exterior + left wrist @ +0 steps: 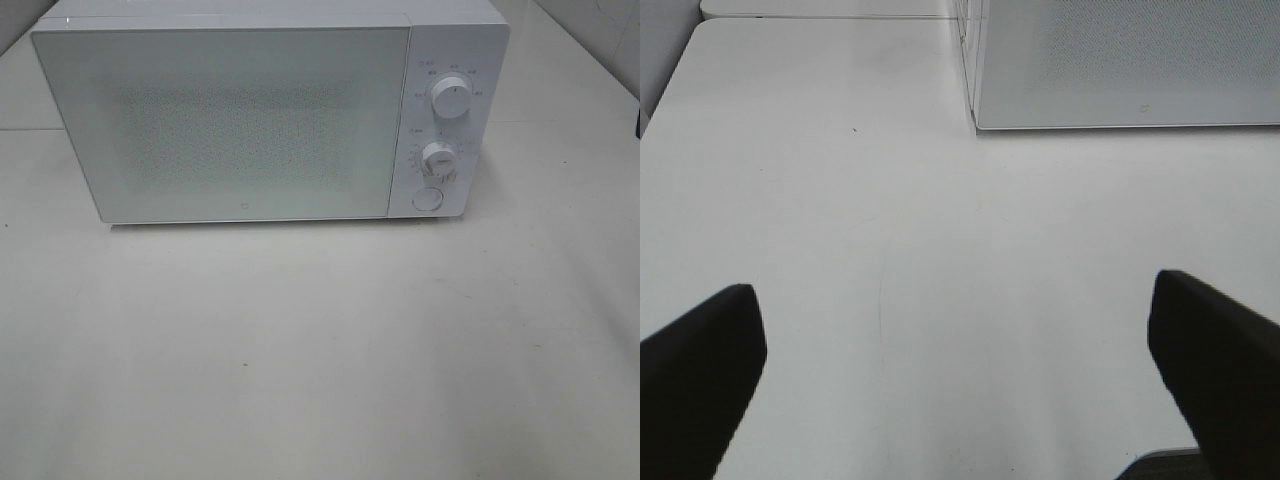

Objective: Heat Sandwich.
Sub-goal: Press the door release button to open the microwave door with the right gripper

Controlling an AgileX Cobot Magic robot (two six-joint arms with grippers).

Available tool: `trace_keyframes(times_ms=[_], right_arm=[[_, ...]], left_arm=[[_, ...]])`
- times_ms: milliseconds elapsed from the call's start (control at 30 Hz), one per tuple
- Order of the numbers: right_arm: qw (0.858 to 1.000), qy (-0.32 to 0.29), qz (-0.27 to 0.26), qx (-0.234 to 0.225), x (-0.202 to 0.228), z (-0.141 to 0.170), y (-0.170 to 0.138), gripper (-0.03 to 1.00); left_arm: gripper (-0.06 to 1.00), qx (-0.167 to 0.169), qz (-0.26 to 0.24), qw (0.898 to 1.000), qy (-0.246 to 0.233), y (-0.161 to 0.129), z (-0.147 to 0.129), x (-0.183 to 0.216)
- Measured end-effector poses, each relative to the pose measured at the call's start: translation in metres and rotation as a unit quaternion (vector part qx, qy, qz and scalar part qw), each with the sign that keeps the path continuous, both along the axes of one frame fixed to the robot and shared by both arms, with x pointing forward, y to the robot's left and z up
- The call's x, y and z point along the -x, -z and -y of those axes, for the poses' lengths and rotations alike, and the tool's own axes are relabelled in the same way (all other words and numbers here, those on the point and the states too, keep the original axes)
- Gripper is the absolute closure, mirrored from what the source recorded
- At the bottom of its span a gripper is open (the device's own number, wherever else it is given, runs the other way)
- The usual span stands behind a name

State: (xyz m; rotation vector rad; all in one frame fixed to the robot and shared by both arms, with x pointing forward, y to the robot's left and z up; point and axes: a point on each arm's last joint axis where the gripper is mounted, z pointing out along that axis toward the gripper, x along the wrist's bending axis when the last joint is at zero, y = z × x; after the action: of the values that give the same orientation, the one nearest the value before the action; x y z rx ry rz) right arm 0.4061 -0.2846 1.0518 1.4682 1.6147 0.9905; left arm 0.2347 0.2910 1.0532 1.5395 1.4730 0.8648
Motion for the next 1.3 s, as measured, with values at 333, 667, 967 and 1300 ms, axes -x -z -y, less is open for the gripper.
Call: trace_keyframes(times_ms=[333,667,967,1300], right_arm=[[1.000,-0.009,0.026,-0.005,-0.021,-0.004,0.028,0.21],[0.997,-0.011,0.073,-0.010,-0.027,-0.005,0.060,0.21],[0.997,0.020,0.067,-0.039,-0.031,-0.005,0.083,0.21],[0.998,-0.018,0.064,-0.022,-0.033,-0.037,0.103,0.21]], left_arm=[[-0.04,0.000,0.000,1.000,0.000,0.000,0.000,0.000],[-0.04,0.000,0.000,1.000,0.000,0.000,0.000,0.000],[-0.04,0.000,0.000,1.000,0.000,0.000,0.000,0.000],[-0.04,0.000,0.000,1.000,0.000,0.000,0.000,0.000]])
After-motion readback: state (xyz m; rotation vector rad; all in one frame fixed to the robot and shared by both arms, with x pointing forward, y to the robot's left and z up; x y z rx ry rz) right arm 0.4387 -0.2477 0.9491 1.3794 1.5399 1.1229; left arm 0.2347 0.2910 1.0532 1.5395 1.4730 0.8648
